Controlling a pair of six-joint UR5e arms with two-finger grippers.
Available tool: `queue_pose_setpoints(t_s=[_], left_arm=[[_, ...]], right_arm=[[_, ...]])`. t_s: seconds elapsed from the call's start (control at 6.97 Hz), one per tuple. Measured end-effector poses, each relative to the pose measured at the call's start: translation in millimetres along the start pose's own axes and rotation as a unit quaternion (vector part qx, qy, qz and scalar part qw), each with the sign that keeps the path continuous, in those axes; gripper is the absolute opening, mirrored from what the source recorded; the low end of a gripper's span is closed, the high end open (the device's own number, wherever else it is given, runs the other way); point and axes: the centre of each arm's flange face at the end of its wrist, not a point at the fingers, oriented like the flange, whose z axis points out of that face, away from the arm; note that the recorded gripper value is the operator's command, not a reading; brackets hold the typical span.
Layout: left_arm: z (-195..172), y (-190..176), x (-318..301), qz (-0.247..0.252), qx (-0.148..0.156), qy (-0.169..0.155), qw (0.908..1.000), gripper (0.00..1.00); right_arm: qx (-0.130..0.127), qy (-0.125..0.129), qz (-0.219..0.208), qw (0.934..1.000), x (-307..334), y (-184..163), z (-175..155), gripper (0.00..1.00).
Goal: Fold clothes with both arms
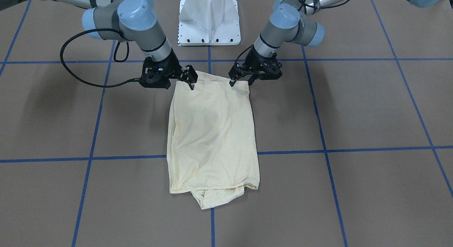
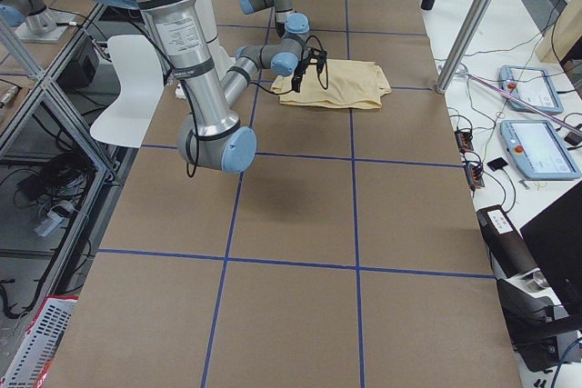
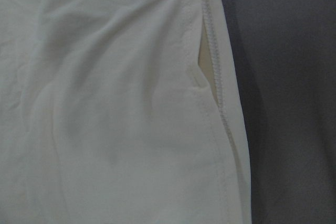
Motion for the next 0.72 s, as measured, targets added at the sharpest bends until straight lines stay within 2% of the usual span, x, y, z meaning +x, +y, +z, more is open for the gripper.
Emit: queue_pose_setpoints(t_s=[0.14,0.43,0.57,0.72], left_arm=[[0.4,0.3,1.9,0.000,0.000,0.001,1.0000,0.58],[0.5,0.8,3.8,0.000,0.000,0.002,1.0000,0.55],[0.8,1.0,3.8,0.001,0.000,0.002,1.0000,0.48],[1.4,1.0,3.1,0.001,0.000,0.001,1.0000,0.24]], right_arm=[[0.000,0.000,0.000,1.0000,0.6,-0.6,-0.4,1.00],[0.000,0.000,0.001,1.0000,1.8,-1.6,-0.9,1.00],[0.001,0.000,0.001,1.0000,2.4,-2.4,-1.1,1.00],[0.001,0.001,0.000,1.0000,3.0,-3.0,-1.2,1.00]])
